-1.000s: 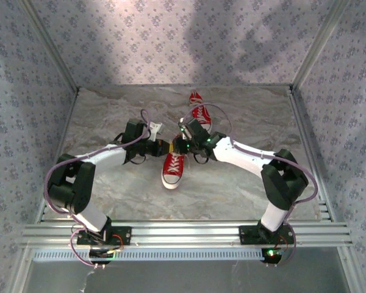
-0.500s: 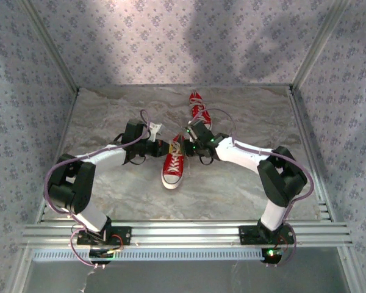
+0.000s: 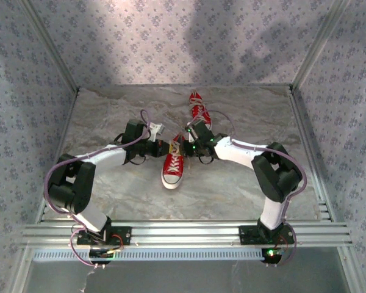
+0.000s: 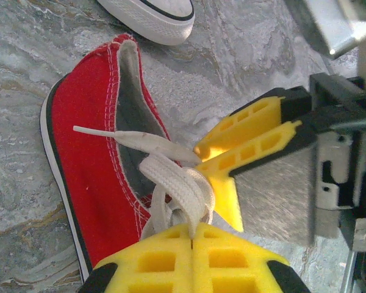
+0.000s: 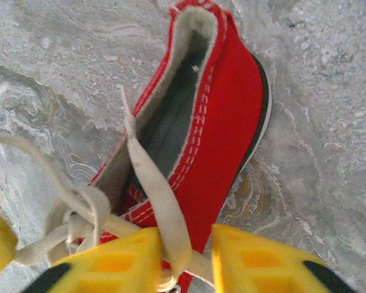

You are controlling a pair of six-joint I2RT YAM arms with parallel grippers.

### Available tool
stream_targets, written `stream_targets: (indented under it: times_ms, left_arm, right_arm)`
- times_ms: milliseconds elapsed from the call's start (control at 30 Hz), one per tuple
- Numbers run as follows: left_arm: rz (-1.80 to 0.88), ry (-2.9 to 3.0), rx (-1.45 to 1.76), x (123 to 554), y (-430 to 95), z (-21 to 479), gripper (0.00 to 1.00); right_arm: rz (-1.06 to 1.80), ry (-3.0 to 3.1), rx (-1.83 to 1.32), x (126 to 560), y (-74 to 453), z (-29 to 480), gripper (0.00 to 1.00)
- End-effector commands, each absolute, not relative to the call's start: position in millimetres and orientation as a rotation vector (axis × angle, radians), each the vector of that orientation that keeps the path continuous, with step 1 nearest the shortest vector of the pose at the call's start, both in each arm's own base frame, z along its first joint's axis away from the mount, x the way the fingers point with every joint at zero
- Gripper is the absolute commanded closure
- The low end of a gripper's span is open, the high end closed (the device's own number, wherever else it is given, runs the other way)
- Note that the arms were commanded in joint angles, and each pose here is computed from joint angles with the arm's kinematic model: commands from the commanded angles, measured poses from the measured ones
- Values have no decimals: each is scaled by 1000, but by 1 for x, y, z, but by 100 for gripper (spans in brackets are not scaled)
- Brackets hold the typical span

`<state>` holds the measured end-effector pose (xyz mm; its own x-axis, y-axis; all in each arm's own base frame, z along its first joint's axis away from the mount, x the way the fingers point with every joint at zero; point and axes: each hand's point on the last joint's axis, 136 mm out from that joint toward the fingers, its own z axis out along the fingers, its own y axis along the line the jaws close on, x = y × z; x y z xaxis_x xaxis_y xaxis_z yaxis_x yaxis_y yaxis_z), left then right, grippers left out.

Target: Tie the shoes

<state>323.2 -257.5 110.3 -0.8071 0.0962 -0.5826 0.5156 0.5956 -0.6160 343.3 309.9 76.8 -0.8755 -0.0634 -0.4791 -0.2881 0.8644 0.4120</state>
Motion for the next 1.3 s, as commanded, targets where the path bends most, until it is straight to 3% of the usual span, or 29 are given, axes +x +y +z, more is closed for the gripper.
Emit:
stream_targets:
  times_ms: [0,167,567,800,1267]
  left_arm:
    - [-1118,2303,519,323,-261,114,100]
    - [-1113,2296,521,323,-260,115,100]
    - [-1096,2273,509,325,-258,120,100]
    - [-1105,2265,505,325,-259,120,100]
    - [-1088,2274,492,327,-256,118,100]
  right_arm:
    - [672,2559,-257,348,310,80,81]
    - [599,2506,-281,346,301,93,93]
    - [387,2489,-416,322,293,100,98]
    - [530,2482,-423,291,308,97,99]
    - [440,2496,-386,259,290,89,100]
